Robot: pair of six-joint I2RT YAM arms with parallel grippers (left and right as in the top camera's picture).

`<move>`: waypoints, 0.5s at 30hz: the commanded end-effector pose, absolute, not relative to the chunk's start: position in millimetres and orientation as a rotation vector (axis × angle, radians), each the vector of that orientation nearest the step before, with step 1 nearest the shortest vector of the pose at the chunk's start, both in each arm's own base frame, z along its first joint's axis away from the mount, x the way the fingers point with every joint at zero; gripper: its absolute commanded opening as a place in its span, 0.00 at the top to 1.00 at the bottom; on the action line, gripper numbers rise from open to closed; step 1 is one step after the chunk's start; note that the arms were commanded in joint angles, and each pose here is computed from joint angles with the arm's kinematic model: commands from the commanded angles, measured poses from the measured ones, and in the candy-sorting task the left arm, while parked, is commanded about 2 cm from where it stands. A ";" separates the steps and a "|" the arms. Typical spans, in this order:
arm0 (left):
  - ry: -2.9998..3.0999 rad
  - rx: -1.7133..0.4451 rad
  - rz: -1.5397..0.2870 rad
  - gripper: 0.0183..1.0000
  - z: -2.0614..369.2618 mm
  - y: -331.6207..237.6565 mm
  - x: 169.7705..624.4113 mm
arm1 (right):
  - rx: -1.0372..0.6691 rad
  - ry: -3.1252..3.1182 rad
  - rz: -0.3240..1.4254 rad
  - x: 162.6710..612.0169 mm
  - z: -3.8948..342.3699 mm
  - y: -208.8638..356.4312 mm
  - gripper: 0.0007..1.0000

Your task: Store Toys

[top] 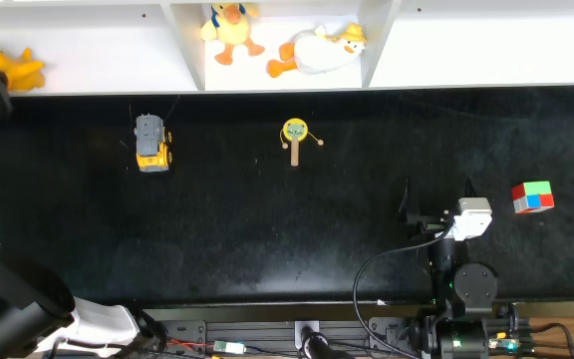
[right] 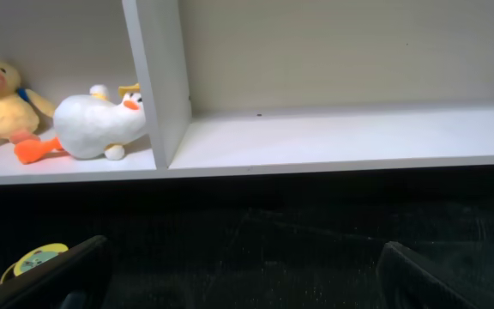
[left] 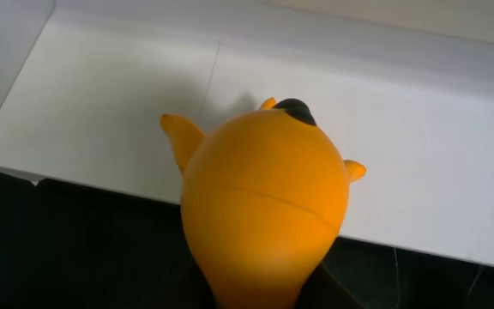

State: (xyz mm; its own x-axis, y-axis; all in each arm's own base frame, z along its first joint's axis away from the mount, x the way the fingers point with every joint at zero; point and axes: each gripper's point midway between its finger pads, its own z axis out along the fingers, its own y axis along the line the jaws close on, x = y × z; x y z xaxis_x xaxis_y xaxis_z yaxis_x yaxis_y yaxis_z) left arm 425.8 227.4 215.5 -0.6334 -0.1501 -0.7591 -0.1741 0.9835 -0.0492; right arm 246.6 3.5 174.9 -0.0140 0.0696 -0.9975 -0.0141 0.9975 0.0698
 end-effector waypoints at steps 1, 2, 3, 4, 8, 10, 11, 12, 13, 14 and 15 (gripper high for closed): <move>2.244 -0.223 0.042 0.80 220.2 231.6 436.5 | 0.039 1.584 0.072 246.8 171.7 4.6 0.01; 2.247 -0.224 0.038 0.80 218.0 231.5 437.5 | 0.039 1.584 0.072 246.8 171.7 4.6 0.00; 2.249 -0.228 0.035 0.80 215.6 231.7 438.4 | 0.039 1.584 0.072 246.8 171.7 4.6 0.00; 2.252 -0.234 0.030 0.80 213.2 232.2 439.6 | 0.039 1.584 0.072 246.8 171.7 4.6 0.00; 2.258 -0.249 0.016 0.80 205.0 233.1 443.7 | 0.039 1.584 0.072 246.8 171.7 4.6 0.01; 2.259 -0.244 0.013 0.80 203.6 231.5 445.4 | 0.039 1.584 0.072 246.8 171.7 4.6 0.00; 2.260 -0.242 0.012 0.80 203.2 230.8 446.0 | 0.039 1.584 0.072 246.8 171.7 4.6 0.00; 2.259 -0.235 0.011 0.80 203.3 228.9 447.6 | 0.039 1.584 0.072 246.8 171.7 4.6 0.00; 2.257 -0.232 0.011 0.80 203.2 228.5 448.6 | 0.039 1.584 0.072 246.8 171.7 4.6 0.00; 2.256 -0.229 0.010 0.79 203.2 227.4 449.8 | 0.039 1.584 0.072 246.8 171.7 4.6 0.00; 2.254 -0.221 0.009 0.79 202.9 225.5 452.1 | 0.039 1.584 0.072 246.8 171.7 4.6 0.00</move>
State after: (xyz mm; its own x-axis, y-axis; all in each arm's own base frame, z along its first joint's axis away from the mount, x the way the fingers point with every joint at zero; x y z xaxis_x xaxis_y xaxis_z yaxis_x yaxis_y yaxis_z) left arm 441.0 230.2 201.5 -0.6302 -0.1626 -0.7592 -0.1752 0.9824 -0.0650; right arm 246.6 3.5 174.9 -0.0140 0.0700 -0.9975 -0.0141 0.9974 0.0702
